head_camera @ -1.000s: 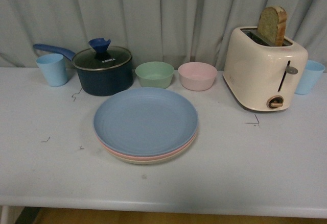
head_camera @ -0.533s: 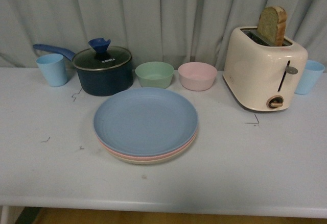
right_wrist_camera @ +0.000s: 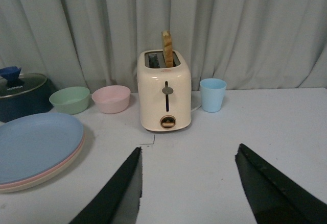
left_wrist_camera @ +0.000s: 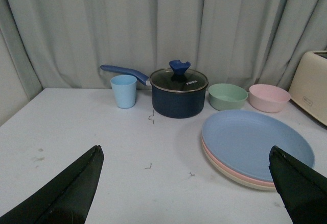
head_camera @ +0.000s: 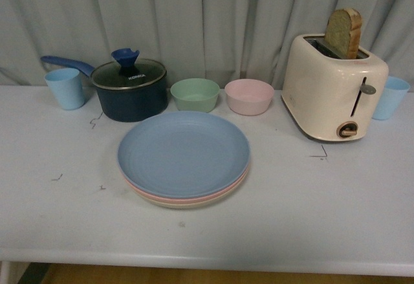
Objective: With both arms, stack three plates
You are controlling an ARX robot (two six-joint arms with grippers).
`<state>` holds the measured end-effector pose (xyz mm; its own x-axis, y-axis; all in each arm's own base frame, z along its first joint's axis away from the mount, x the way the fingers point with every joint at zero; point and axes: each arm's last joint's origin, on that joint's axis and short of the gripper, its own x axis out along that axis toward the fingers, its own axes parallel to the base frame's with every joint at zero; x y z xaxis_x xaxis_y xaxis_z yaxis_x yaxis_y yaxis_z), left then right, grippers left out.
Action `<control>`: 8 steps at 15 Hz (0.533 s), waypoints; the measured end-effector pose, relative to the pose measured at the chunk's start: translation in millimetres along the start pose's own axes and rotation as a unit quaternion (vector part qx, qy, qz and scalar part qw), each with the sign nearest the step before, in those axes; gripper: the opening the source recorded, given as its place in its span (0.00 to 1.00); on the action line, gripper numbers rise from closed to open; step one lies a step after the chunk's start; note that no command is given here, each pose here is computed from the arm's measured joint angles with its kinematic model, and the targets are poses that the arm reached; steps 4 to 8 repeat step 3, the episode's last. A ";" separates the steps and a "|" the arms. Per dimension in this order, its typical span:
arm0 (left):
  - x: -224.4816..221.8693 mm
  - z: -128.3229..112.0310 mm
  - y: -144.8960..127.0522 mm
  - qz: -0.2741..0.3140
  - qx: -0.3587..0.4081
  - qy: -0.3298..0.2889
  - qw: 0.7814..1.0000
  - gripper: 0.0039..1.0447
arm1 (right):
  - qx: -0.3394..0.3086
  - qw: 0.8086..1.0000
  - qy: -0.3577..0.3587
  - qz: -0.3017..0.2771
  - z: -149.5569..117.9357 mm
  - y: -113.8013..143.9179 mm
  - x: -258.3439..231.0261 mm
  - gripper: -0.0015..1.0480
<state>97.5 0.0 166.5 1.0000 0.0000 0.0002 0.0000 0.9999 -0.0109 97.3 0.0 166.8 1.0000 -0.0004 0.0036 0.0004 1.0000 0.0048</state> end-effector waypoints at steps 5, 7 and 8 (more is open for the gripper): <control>0.0 0.0 0.0 0.000 0.000 0.000 1.000 0.94 | 0.000 1.000 0.000 0.000 0.0 0.0 0.0 0.94; 0.0 0.0 0.0 0.000 0.000 0.000 1.000 0.94 | 0.000 1.000 0.000 0.000 0.0 0.0 0.0 0.94; 0.0 0.0 0.0 0.000 0.000 0.000 1.000 0.94 | 0.000 1.000 0.000 0.000 0.0 0.0 0.0 0.94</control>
